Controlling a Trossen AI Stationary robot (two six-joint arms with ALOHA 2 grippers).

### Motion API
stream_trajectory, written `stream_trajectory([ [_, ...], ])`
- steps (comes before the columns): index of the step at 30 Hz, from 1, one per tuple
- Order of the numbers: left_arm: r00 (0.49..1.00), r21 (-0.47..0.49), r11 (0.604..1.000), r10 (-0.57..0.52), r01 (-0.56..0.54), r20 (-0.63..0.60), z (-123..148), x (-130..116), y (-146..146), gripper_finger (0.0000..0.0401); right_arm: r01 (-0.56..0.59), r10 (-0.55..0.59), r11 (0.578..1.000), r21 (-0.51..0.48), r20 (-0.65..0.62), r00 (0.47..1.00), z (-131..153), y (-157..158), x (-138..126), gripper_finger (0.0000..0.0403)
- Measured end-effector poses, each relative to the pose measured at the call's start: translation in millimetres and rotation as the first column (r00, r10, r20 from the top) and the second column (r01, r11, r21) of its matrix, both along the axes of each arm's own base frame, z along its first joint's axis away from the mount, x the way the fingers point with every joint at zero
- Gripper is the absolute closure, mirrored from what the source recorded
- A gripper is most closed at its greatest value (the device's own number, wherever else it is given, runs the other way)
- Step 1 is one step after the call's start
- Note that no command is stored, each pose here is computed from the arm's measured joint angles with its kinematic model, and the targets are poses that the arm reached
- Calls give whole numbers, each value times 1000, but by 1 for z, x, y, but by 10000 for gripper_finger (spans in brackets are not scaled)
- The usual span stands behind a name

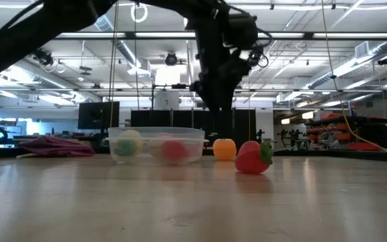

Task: Pick and placing Produce into tupperware
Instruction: Put the orange into the transparent bin

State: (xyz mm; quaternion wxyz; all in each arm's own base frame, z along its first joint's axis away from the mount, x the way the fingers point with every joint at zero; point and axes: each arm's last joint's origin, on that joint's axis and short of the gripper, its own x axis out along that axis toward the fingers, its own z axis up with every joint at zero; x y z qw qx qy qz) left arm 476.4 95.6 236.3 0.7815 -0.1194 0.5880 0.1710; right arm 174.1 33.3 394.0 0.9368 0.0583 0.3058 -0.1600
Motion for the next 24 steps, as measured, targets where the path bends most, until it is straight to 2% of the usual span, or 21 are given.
stream_trajectory([
  [3,997,16,998,-68,69,-24,-17,7,1,184,-7,7,1000,-11,-11,1000,-1,1,2,163],
  [7,995,44,995,-86,88,-43,-28,10,5,174,-7,7,1000,-14,-24,1000,-3,1,4,163],
  [19,999,64,997,-51,51,-5,-27,9,30,148,-22,18,999,-44,-85,996,-8,1,4,163],
  [24,998,8,998,-63,63,12,-27,8,33,145,1,-5,1000,-29,-120,993,-11,0,1,163],
])
